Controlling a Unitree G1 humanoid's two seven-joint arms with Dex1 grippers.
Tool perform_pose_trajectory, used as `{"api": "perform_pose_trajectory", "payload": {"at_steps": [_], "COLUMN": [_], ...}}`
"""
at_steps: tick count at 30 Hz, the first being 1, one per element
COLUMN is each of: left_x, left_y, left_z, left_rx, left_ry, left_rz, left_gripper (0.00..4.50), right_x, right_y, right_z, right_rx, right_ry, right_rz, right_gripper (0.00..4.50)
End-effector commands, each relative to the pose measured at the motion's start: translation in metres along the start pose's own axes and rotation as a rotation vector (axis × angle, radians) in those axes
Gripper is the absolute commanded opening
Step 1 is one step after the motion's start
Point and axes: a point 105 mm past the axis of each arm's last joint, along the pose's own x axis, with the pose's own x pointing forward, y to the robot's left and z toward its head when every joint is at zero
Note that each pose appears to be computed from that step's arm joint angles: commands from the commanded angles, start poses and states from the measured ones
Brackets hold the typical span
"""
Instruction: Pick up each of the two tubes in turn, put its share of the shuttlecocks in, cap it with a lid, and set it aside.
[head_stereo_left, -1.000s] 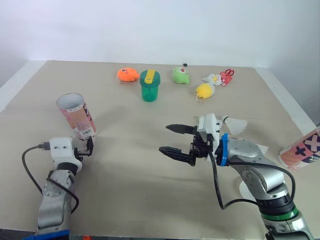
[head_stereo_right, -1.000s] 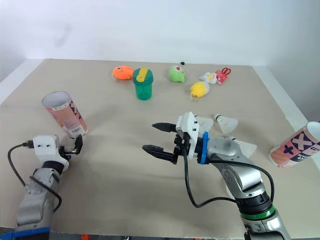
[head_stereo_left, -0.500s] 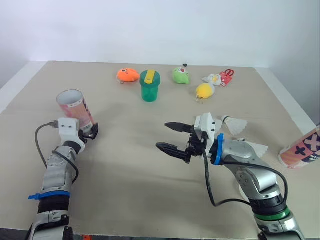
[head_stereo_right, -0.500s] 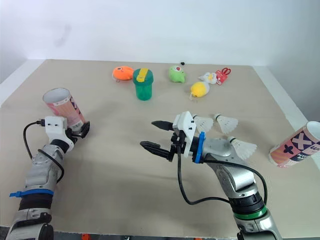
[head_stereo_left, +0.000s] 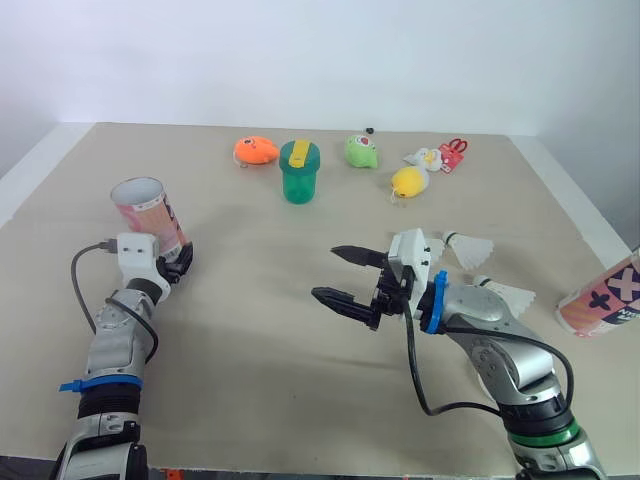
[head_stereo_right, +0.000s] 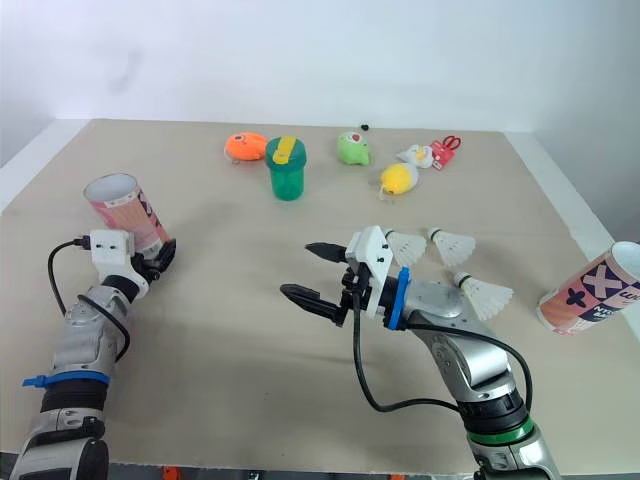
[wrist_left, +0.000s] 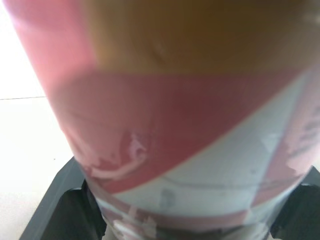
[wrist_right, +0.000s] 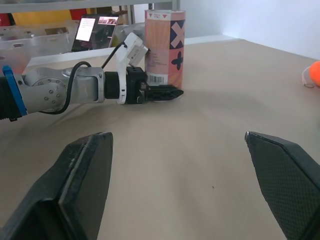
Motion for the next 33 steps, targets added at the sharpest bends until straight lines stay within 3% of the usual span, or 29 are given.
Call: {"api": "perform_pose_trajectory", "payload": {"at_steps": [1, 3, 7, 12, 15, 19, 22, 33], "left_x": [-0.007, -0.012, -0.038, -0.066, -0.085, -0.088, -0.08, -0.083], "left_y": [0.0, -0.004, -0.035, -0.044, -0.036, -0.029, -0.039, -0.055], "left_z": [0.003, 0.018, 0.048, 0.053, 0.051, 0.052, 0.052, 0.031], "left_rx": [0.041, 0.091, 0.349, 0.576, 0.76, 0.92, 0.993, 0.976], "left_ry": [-0.013, -0.043, -0.021, 0.183, 0.431, 0.571, 0.578, 0.63], "left_rz": [-0.037, -0.129, -0.557, -0.927, -1.154, -1.254, -1.293, -1.361], "left_gripper": [3.41, 3.41, 3.41, 3.41, 3.41, 3.41, 3.41, 3.41], "right_x": [-0.009, -0.019, -0.042, -0.057, -0.067, -0.072, -0.071, -0.06], "right_y": [-0.009, -0.014, -0.015, -0.02, -0.039, -0.055, -0.063, -0.091], "right_z": [0.013, 0.012, -0.001, -0.023, -0.033, -0.042, -0.048, -0.063], "right_rx": [-0.092, -0.127, -0.217, -0.202, -0.198, -0.158, -0.106, 0.081], "right_ry": [-0.069, -0.098, -0.061, -0.008, 0.033, 0.059, 0.065, 0.036], "right_rz": [-0.136, -0.256, -0.475, -0.653, -0.797, -0.891, -0.913, -0.977], "right_gripper": [4.5, 4.5, 4.5, 4.5, 4.5, 4.5, 4.5, 4.5]}}
